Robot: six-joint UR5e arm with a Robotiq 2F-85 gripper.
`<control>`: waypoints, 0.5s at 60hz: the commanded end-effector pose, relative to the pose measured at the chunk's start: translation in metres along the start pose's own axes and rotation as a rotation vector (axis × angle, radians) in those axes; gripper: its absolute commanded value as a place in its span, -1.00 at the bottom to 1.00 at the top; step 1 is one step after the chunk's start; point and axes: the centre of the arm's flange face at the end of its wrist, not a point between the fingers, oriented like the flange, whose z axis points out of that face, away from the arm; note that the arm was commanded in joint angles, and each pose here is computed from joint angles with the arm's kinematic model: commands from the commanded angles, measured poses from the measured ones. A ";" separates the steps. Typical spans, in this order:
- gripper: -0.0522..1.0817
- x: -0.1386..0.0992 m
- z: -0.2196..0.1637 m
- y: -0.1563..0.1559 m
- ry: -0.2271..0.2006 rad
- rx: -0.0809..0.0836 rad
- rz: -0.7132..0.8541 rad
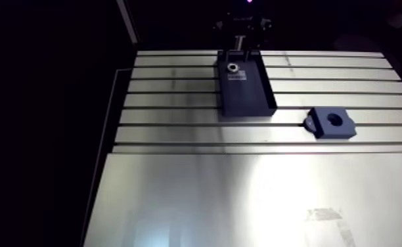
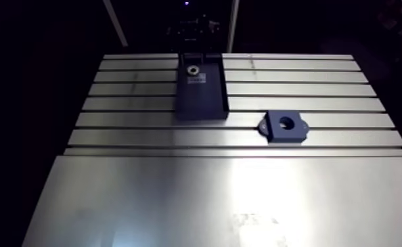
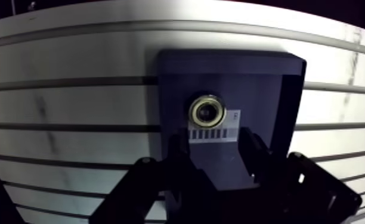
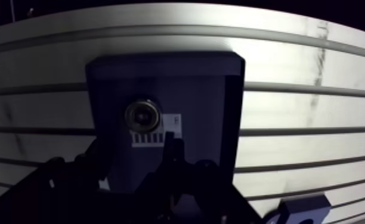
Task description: Pick up the bearing and press it into the housing until flush.
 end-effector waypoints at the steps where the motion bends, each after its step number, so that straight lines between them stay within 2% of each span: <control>1: -0.11 0.003 0.005 0.000 0.022 -0.002 -0.001; 30: -0.11 0.005 0.018 0.001 0.013 -0.003 -0.014</control>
